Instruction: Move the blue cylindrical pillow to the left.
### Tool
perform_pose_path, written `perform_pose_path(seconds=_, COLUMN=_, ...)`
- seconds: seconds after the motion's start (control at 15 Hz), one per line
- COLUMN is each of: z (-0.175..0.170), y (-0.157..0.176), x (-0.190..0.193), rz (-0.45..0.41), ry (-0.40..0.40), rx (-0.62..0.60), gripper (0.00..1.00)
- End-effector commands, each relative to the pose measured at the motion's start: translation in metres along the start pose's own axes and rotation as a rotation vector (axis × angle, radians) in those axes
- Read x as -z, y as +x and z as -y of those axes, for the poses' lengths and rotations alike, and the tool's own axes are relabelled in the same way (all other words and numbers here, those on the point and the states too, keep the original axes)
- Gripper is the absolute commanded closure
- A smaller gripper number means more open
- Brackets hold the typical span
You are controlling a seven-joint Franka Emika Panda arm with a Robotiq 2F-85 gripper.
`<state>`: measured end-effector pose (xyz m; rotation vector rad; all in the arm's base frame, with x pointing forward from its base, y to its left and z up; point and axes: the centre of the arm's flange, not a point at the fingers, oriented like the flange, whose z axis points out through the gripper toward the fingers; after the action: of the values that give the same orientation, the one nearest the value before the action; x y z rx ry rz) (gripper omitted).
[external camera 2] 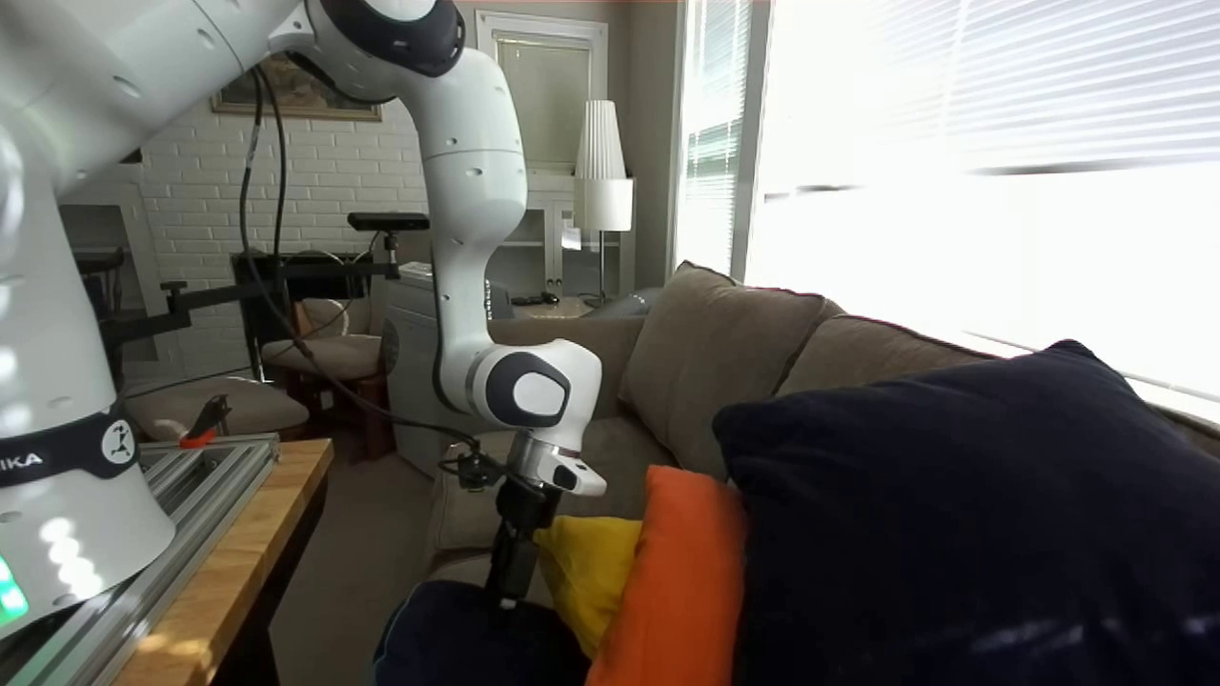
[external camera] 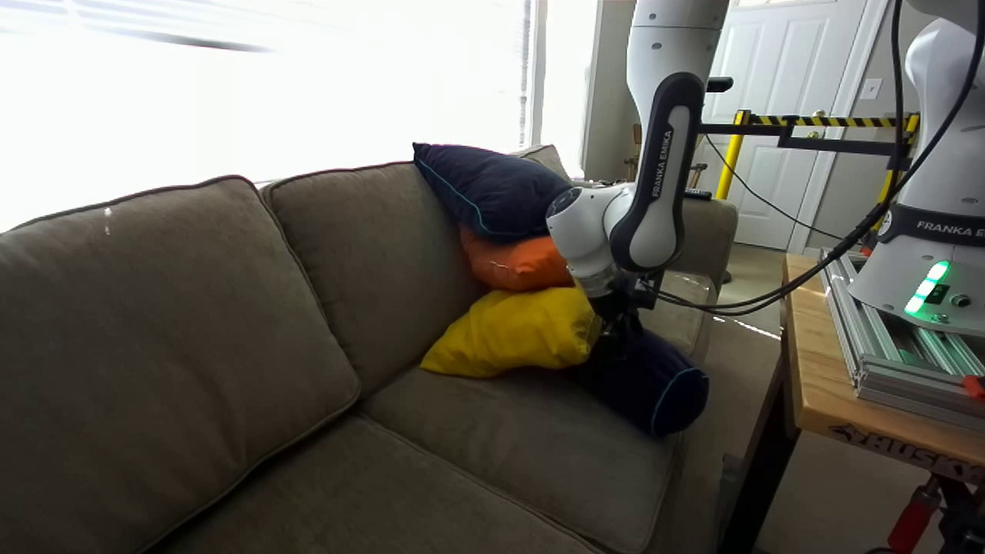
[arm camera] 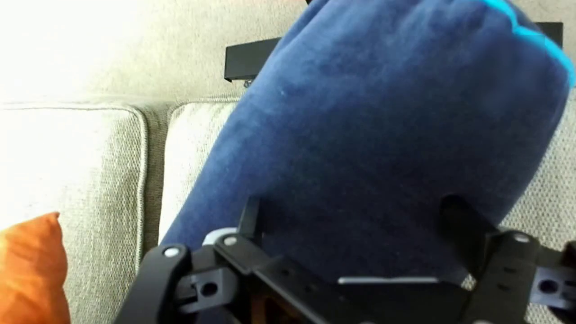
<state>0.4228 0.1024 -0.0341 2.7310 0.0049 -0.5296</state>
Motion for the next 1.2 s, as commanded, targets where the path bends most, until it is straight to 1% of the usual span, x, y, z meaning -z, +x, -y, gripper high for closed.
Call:
perform_pose_path(seconds=0.0, z=-0.003, y=0.002, x=-0.004, rz=0.066, ry=-0.034, rx=-0.012, gripper=0.12)
perform_pose_path(seconds=0.07, z=-0.002, y=0.005, x=-0.008, rz=0.074, ry=-0.036, rx=-0.020, gripper=0.26)
perform_pose_path(seconds=0.2, z=0.000, y=0.009, x=-0.010, rz=0.073, ry=-0.034, rx=-0.028, gripper=0.40)
perform_pose_path(seconds=0.27, z=0.001, y=0.009, x=-0.010, rz=0.062, ry=-0.032, rx=-0.030, gripper=0.49)
perform_pose_path(seconds=0.53, z=0.001, y=0.013, x=-0.007, rz=0.050, ry=-0.036, rx=-0.044, gripper=0.77)
perform_pose_path(seconds=0.67, z=0.002, y=0.014, x=-0.006, rz=0.044, ry=-0.035, rx=-0.043, gripper=0.89)
perform_pose_path(seconds=0.73, z=0.003, y=0.014, x=-0.006, rz=0.045, ry=-0.036, rx=-0.045, gripper=0.97)
perform_pose_path(seconds=0.87, z=0.002, y=0.012, x=-0.001, rz=0.036, ry=-0.028, rx=-0.045, gripper=1.00)
perform_pose_path(seconds=0.93, z=0.000, y=0.008, x=0.005, rz=0.021, ry=-0.017, rx=-0.043, gripper=0.81)
perform_pose_path(seconds=1.0, z=-0.002, y=0.007, x=0.010, rz=0.010, ry=-0.017, rx=-0.052, gripper=0.71)
perform_pose_path(seconds=1.07, z=-0.004, y=0.003, x=0.018, rz=-0.009, ry=-0.016, rx=-0.059, gripper=0.70)
perform_pose_path(seconds=1.13, z=-0.007, y=0.002, x=0.025, rz=-0.023, ry=-0.015, rx=-0.068, gripper=0.65)
